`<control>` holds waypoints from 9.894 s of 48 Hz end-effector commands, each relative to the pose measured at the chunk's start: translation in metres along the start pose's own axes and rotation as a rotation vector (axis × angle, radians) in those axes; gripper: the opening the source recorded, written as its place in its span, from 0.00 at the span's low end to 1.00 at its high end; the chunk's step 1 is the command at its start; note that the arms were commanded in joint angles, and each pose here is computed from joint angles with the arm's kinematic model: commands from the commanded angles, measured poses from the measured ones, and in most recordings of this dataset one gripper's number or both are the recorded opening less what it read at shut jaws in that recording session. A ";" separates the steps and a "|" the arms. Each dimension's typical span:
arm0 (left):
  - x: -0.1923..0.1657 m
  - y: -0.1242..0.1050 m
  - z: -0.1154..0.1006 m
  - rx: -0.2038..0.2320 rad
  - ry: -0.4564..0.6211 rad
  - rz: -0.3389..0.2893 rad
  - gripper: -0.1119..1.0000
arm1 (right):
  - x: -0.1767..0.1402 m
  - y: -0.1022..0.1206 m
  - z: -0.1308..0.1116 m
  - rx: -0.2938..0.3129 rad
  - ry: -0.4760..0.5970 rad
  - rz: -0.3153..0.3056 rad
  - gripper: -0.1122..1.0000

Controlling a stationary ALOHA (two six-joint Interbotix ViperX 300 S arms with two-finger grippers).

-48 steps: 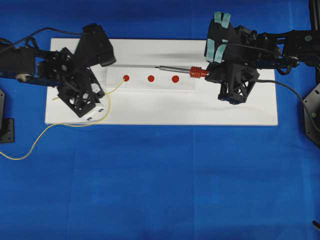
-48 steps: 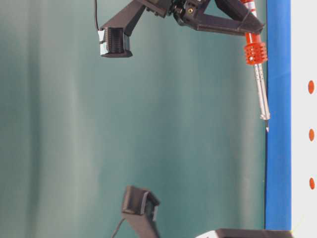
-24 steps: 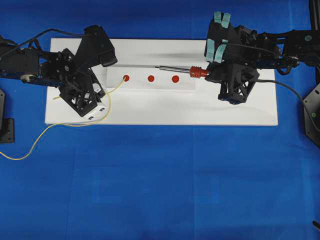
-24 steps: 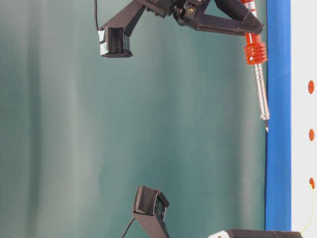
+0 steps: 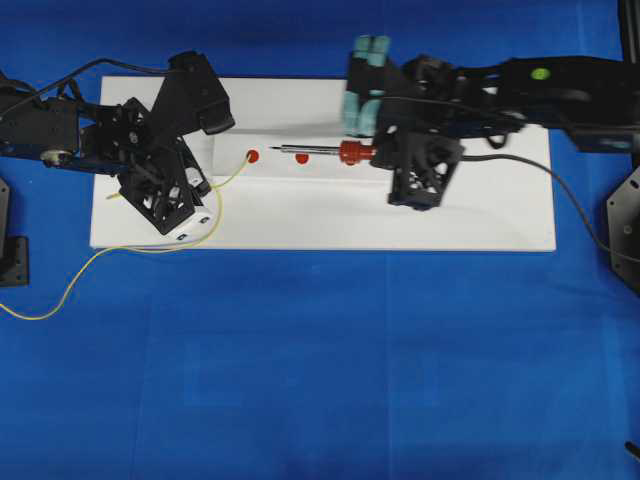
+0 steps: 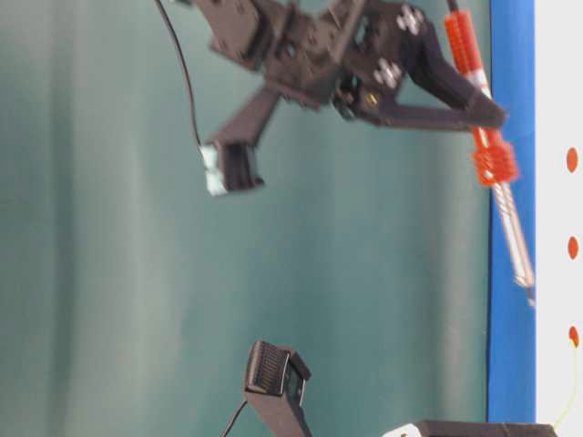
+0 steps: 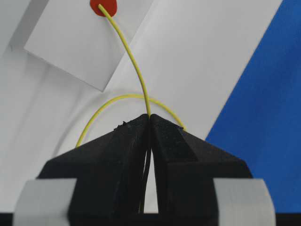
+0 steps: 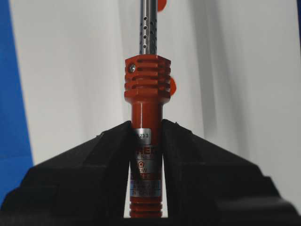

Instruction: Touch the tip of the soldering iron to the tip of the solder at the mark.

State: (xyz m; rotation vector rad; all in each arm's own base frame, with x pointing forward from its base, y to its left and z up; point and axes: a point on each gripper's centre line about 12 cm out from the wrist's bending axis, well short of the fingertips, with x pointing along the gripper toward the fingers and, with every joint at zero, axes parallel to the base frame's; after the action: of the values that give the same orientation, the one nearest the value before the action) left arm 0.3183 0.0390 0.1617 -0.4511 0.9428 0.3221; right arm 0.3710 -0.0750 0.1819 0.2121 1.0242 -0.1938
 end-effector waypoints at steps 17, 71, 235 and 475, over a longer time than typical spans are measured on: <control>-0.004 -0.003 0.006 0.006 -0.031 -0.014 0.12 | 0.018 0.004 0.024 -0.030 0.001 -0.005 0.16; -0.004 -0.003 0.006 0.004 -0.027 -0.012 0.12 | 0.020 0.007 0.021 -0.034 0.018 -0.002 0.16; 0.016 -0.035 0.064 -0.006 -0.050 -0.027 0.12 | -0.048 -0.010 -0.042 0.044 -0.071 -0.061 0.16; -0.057 -0.029 0.017 -0.005 -0.166 -0.123 0.12 | -0.065 0.000 -0.062 0.020 -0.100 -0.041 0.16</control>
State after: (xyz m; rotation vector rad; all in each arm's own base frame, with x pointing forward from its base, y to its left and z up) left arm 0.3113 0.0193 0.2163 -0.4747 0.7797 0.2549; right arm 0.2923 -0.0560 0.1955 0.1947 0.9706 -0.2476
